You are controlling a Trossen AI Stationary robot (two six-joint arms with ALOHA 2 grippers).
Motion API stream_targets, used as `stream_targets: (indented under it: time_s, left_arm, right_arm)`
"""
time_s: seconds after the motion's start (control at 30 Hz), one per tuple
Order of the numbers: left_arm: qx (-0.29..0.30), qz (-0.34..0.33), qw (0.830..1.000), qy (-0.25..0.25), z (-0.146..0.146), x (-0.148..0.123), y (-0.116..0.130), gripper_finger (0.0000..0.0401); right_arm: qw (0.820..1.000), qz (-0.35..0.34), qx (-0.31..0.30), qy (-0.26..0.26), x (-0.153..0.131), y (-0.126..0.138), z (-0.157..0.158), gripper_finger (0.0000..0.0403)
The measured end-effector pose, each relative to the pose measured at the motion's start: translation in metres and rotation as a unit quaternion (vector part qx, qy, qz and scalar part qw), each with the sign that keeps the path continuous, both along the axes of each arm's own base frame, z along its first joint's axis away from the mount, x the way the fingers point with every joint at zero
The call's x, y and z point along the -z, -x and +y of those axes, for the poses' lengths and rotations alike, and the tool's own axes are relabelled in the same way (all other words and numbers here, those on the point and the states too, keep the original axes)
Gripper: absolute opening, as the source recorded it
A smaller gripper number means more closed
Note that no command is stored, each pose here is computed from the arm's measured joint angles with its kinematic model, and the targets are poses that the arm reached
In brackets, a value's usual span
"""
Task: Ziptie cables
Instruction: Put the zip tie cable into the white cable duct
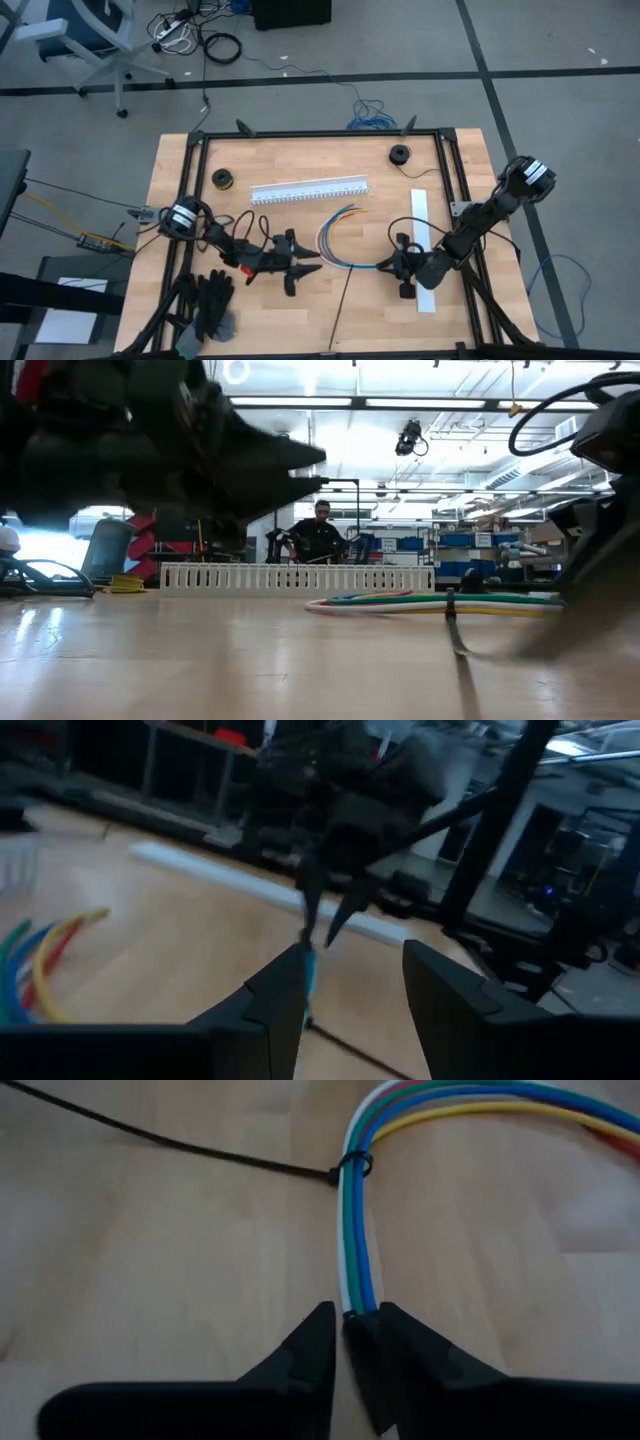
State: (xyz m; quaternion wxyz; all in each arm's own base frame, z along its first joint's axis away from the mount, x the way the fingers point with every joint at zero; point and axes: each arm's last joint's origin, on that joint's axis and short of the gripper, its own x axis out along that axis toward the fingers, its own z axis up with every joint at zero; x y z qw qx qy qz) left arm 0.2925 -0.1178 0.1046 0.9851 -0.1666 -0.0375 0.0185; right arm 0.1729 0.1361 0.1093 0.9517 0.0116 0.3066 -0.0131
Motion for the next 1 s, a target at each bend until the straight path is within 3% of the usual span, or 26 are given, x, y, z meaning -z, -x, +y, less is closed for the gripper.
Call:
stream_targets:
  time_s: [0.2, 0.4, 0.57, 0.83, 1.0]
  left_arm:
    - [-0.009, 0.000, 1.000, -0.024, 0.003, -0.024, 0.019, 0.0142]
    - [-0.041, 0.074, 0.995, -0.055, 0.013, -0.042, 0.044, 0.0142]
    - [-0.059, 0.127, 0.987, -0.082, 0.018, -0.047, 0.052, 0.0142]
    - [-0.063, 0.142, 0.983, -0.095, 0.019, -0.043, 0.052, 0.0142]
    - [-0.023, 0.145, 0.982, -0.119, 0.019, -0.044, 0.049, 0.0142]
  right_arm:
    - [0.999, 0.019, -0.025, 0.005, -0.003, -0.002, -0.006, 0.0107]
    - [1.000, 0.007, -0.015, 0.004, -0.009, -0.006, -0.013, 0.0130]
    - [0.997, 0.068, -0.014, -0.023, -0.001, -0.004, -0.019, 0.0134]
    - [0.997, 0.070, -0.012, -0.040, 0.000, -0.010, -0.023, 0.0113]
    - [0.997, 0.065, -0.014, -0.038, 0.000, -0.014, -0.027, 0.0061]
